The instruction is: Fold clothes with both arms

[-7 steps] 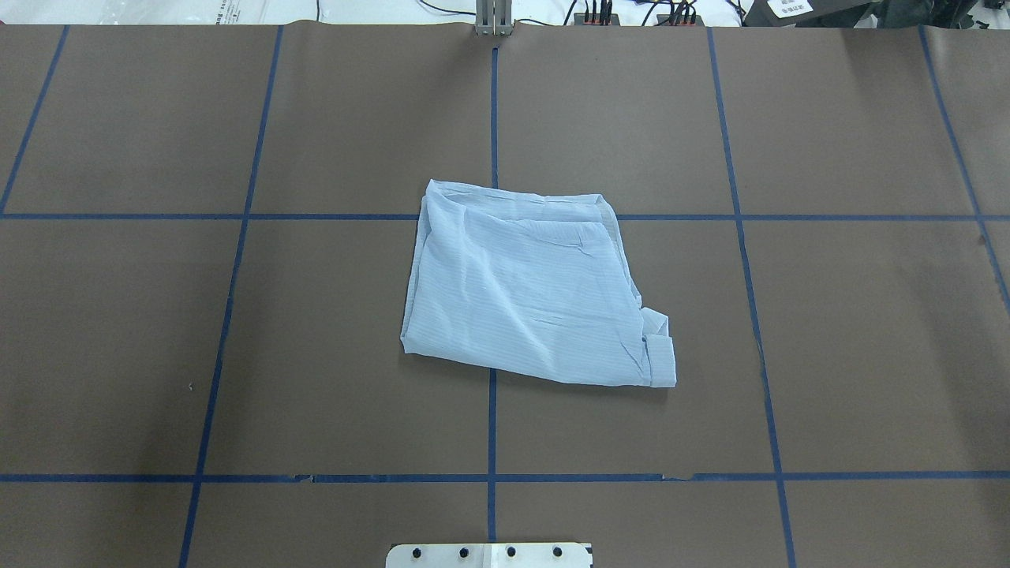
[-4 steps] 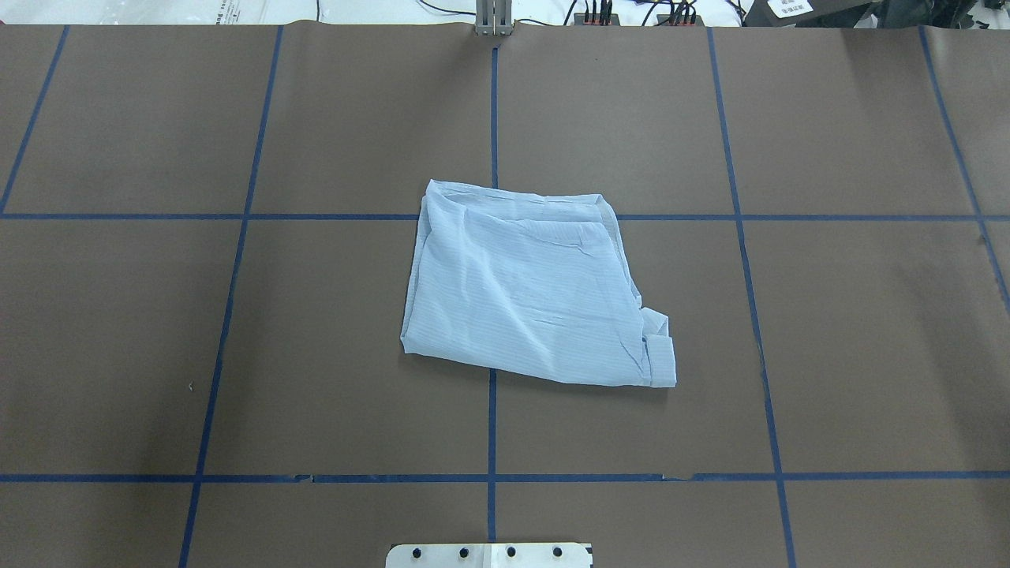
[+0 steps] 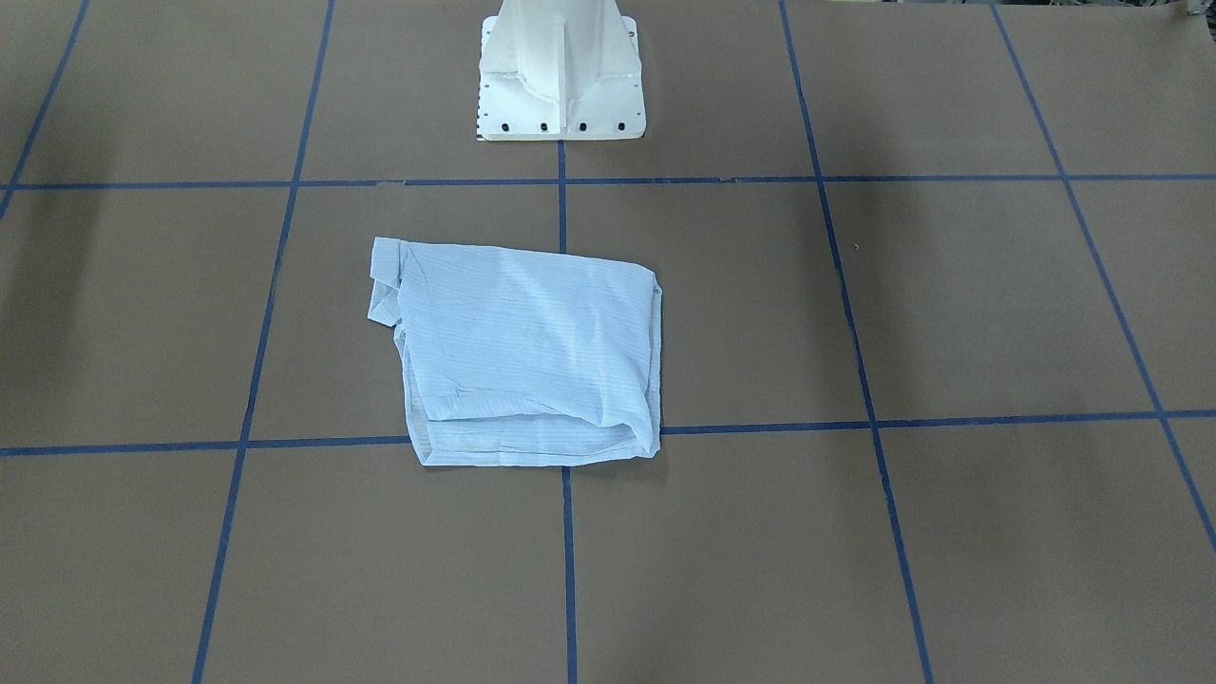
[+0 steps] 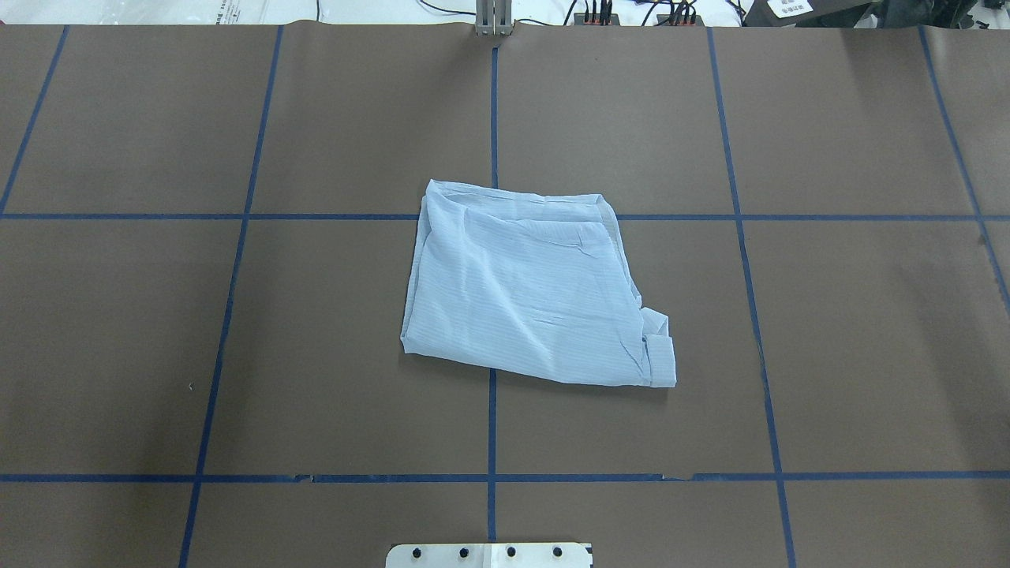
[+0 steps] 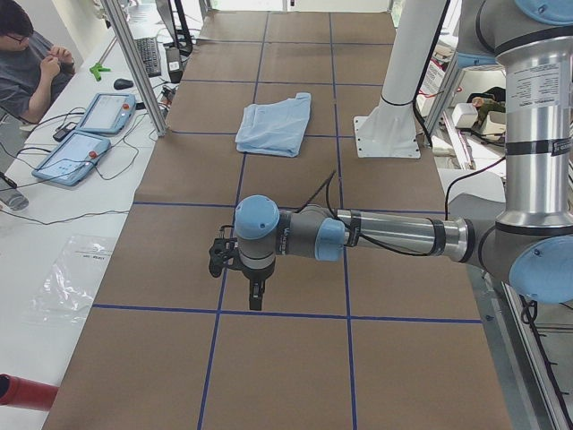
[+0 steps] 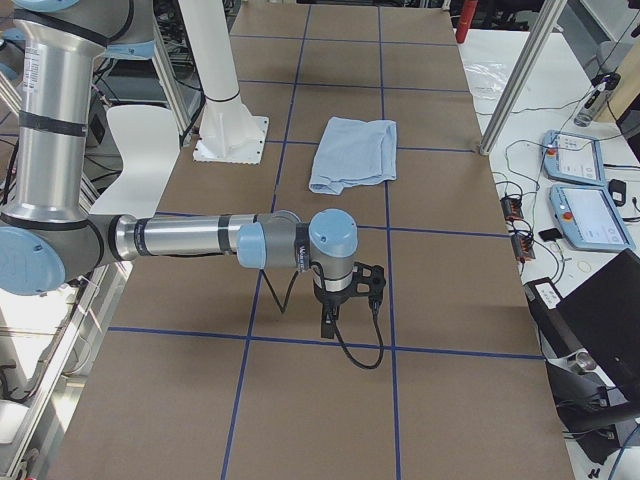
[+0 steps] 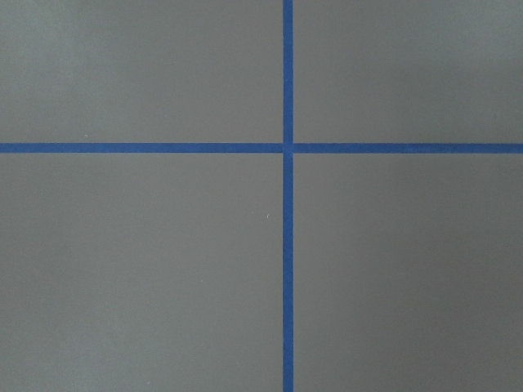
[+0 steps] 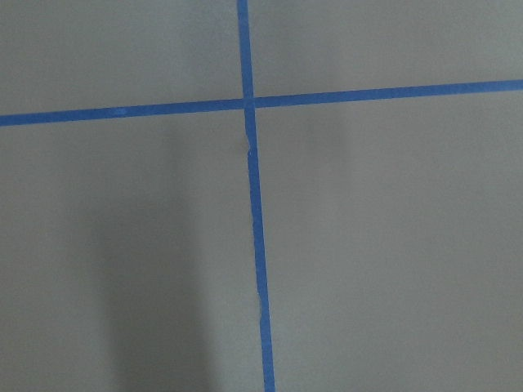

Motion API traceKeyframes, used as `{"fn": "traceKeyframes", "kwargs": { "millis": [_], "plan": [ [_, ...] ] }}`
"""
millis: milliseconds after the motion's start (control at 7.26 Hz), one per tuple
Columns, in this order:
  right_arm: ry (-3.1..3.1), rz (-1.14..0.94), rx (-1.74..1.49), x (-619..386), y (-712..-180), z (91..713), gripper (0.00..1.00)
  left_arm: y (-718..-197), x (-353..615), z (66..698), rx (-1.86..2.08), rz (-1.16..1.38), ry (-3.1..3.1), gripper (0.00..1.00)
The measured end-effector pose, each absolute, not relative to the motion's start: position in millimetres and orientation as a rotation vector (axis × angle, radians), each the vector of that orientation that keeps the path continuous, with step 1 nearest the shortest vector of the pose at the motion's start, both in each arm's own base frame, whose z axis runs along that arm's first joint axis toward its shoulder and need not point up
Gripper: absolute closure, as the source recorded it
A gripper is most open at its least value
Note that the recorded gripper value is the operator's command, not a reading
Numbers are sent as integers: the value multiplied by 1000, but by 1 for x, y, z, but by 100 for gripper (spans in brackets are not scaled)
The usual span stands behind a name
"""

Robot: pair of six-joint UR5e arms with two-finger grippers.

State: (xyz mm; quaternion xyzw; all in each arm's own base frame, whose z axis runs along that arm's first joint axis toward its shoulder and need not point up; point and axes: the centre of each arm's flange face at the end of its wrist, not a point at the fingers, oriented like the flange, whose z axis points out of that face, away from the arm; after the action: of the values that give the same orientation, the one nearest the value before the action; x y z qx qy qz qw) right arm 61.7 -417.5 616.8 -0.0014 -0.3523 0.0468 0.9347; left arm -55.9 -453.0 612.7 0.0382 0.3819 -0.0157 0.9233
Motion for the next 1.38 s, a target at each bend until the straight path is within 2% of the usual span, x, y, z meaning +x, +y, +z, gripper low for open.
{"fn": "traceKeyframes", "kwargs": {
  "millis": [1378],
  "plan": [
    [-734, 107, -29, 61, -415, 627, 0, -453, -56, 613, 82, -31, 784, 0]
  ]
}}
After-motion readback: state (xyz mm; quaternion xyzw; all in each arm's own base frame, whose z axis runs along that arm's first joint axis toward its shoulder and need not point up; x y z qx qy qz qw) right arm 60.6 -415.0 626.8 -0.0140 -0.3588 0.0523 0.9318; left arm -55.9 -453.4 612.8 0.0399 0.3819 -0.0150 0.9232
